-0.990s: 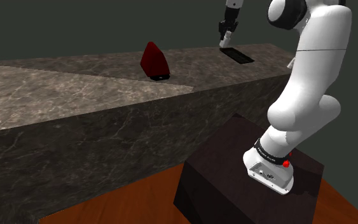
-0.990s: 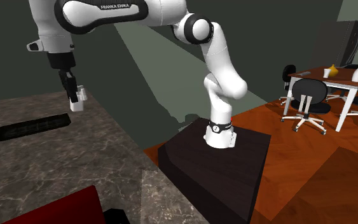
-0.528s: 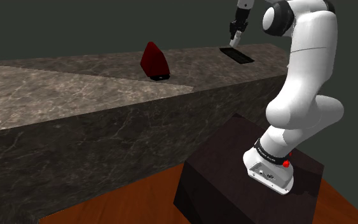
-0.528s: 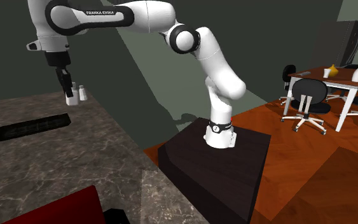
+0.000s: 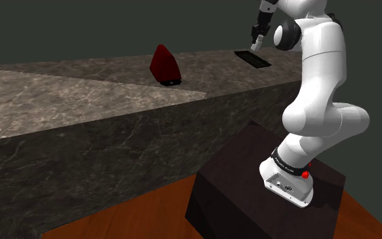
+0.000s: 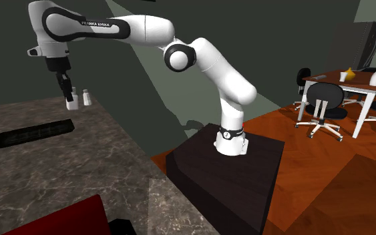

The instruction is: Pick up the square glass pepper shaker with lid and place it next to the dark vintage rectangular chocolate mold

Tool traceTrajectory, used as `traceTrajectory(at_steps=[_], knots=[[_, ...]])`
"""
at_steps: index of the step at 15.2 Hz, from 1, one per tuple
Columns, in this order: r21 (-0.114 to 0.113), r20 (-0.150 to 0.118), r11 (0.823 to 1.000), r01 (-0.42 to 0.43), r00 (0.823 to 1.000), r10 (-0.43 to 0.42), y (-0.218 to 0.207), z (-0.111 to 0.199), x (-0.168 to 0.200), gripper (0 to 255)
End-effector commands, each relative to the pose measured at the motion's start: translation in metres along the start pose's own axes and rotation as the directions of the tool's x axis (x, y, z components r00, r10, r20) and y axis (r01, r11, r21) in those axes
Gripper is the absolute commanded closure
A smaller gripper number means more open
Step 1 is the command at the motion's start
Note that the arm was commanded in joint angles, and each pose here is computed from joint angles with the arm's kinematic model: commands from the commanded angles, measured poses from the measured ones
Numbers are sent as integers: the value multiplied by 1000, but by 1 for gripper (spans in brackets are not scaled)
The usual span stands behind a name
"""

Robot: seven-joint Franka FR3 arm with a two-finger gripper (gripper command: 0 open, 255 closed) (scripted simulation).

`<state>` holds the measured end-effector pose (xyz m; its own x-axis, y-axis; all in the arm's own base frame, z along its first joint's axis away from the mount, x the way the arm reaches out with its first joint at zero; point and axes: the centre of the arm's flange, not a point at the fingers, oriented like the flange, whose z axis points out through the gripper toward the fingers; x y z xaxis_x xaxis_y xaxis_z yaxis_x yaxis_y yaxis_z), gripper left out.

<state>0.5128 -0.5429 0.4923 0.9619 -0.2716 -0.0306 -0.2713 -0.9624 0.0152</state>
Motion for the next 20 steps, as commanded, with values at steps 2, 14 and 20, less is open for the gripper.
traceTrajectory(at_steps=[2, 14, 20], knots=[[-1, -1, 1000, 0, 1000, 0, 1, 16, 0, 255], [-1, -1, 1000, 0, 1000, 0, 0, 80, 2, 255], [-1, -1, 1000, 0, 1000, 0, 0, 111, 3, 255]])
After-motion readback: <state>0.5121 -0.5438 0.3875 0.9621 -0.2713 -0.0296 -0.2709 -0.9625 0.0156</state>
